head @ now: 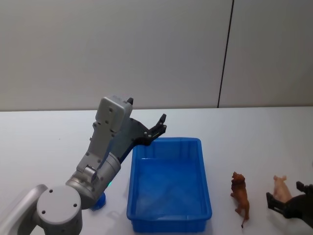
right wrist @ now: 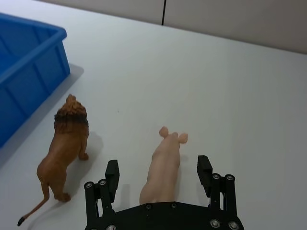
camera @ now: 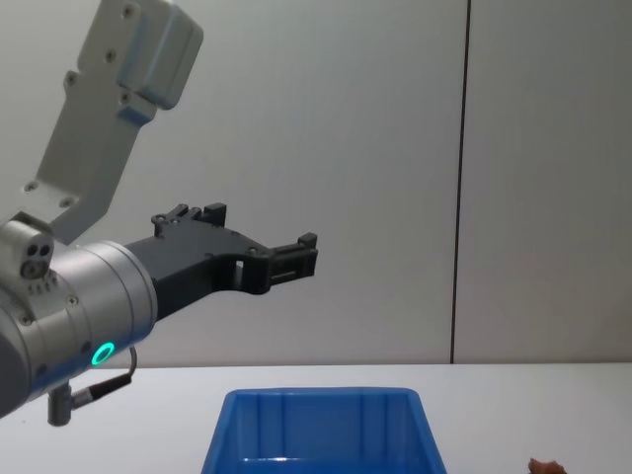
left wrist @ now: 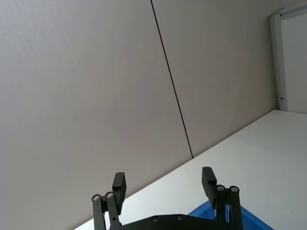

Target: Pick up the two dolls from the table and place them into the box.

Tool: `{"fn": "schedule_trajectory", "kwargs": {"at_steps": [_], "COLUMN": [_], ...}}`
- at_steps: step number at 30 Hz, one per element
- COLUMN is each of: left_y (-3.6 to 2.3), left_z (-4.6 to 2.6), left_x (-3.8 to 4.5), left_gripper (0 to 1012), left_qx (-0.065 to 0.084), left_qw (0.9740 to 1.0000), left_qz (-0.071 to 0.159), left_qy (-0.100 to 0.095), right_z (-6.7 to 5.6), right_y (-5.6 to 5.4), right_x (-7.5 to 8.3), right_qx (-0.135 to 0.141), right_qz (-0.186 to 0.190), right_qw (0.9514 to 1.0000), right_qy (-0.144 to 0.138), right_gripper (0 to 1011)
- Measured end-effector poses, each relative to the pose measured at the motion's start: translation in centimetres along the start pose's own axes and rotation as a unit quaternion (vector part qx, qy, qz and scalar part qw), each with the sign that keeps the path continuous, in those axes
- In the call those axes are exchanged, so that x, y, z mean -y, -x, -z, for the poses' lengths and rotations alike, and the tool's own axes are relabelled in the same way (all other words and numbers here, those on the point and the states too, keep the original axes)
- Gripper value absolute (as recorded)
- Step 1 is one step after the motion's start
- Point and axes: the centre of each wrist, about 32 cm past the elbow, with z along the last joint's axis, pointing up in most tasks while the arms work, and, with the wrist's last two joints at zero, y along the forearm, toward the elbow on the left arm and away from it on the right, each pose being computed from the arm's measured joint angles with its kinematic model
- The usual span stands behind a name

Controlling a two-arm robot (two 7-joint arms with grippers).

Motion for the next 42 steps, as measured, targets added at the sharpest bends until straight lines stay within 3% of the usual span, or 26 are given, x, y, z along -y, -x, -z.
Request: {"fn": "schedule_trajectory", "kwargs": {"at_steps": [9,16,18,21,30,42], "left_y": [0.0,0.0,0.0,0.0,0.0,0.0], "left_z": [0.0,0.0,0.0,0.0,0.0,0.0], "left_x": [0.0,0.0,0.0,0.0,0.0,0.0], "left_gripper": [1001,1000,1001,1001,1000,1001], "left_qx": [0.0,0.0,0.0,0.0,0.0,0.0], "left_qw": [1.0,1.0,1.0,1.0,1.0,1.0], "left_qz": [0.0,0.0,0.0,0.0,0.0,0.0], "left_qy": [0.0,0.0,0.0,0.0,0.0,0.0], "right_z": [0.9,1.3,1.3,1.5,1.6,0.6], "right_y": [0.4,0.6,0.6,0.6,0.5,0.5], "right_x": [-0.3,-0.4,-0.4,-0.4,-0.4,-0.4], "right_qx": [0.002,-0.001,-0.001,-0.004,-0.009,-0.004], "right_qz": [-0.003,0.003,0.003,0.008,0.018,0.02], "right_qw": [0.9997,0.9995,0.9995,0.9994,0.9994,0.9997], "right_qy": [0.022,0.03,0.031,0.033,0.029,-0.014], "right_gripper": [976,792,782,645,386,381]}}
